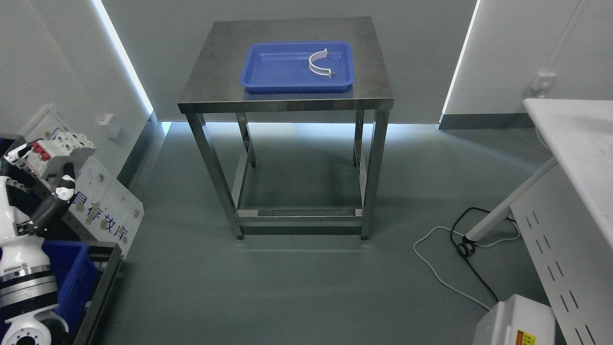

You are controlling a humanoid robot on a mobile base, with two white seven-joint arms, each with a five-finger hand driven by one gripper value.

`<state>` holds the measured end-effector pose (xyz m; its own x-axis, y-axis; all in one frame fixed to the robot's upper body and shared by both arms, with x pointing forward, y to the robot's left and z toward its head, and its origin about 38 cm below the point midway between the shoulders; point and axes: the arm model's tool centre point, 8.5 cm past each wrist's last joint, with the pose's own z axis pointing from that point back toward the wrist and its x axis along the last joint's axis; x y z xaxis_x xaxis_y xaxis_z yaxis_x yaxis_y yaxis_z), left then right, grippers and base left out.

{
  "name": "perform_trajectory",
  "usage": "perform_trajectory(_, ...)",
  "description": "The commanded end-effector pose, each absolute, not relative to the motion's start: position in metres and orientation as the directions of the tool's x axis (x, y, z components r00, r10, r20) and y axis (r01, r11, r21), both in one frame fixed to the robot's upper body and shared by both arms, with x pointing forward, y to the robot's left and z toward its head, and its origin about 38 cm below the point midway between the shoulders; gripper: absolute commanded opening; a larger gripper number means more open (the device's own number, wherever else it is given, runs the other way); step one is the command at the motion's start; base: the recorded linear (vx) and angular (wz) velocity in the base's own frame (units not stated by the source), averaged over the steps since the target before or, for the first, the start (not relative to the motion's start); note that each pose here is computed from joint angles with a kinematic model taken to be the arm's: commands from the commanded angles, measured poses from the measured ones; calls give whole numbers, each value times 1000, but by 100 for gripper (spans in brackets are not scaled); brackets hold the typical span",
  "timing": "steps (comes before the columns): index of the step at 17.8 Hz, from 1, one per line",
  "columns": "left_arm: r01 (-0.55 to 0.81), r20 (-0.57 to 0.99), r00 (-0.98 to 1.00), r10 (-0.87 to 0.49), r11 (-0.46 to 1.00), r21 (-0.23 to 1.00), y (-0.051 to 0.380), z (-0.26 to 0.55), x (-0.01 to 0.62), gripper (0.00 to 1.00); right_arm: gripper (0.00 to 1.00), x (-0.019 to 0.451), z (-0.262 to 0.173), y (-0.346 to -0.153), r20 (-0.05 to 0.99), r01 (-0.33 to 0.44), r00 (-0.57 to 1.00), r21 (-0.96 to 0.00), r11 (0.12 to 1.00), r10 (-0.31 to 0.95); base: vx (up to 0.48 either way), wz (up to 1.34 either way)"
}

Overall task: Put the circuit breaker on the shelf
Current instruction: 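Turn and drive toward the blue bin shelf holding the breaker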

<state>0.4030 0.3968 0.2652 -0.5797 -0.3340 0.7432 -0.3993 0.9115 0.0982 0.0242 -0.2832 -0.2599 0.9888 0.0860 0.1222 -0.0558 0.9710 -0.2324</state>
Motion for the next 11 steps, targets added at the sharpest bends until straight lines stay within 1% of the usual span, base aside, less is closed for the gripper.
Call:
perform_trajectory(1,-410,726,-587,-359,905,117,400,272,397,13,100,19,-259,-293,64,-84,993,-247,965,103,-306,260)
perform_trajectory(3,-397,718,-596,-359,909,125,394,275,398,13,100,19,-259,-293,64,-84,993,-247,965,103,-322,238)
perform_trajectory(8,-375,702,-615,-360,916,141,383,282,397,13,100,19,-259,-293,64,-84,993,-247,965,103,-244,259)
perform_trajectory(11,-342,678,-638,-366,923,176,373,291,395,13,100,19,-259,-293,64,-84,993,-247,965,103,-256,343)
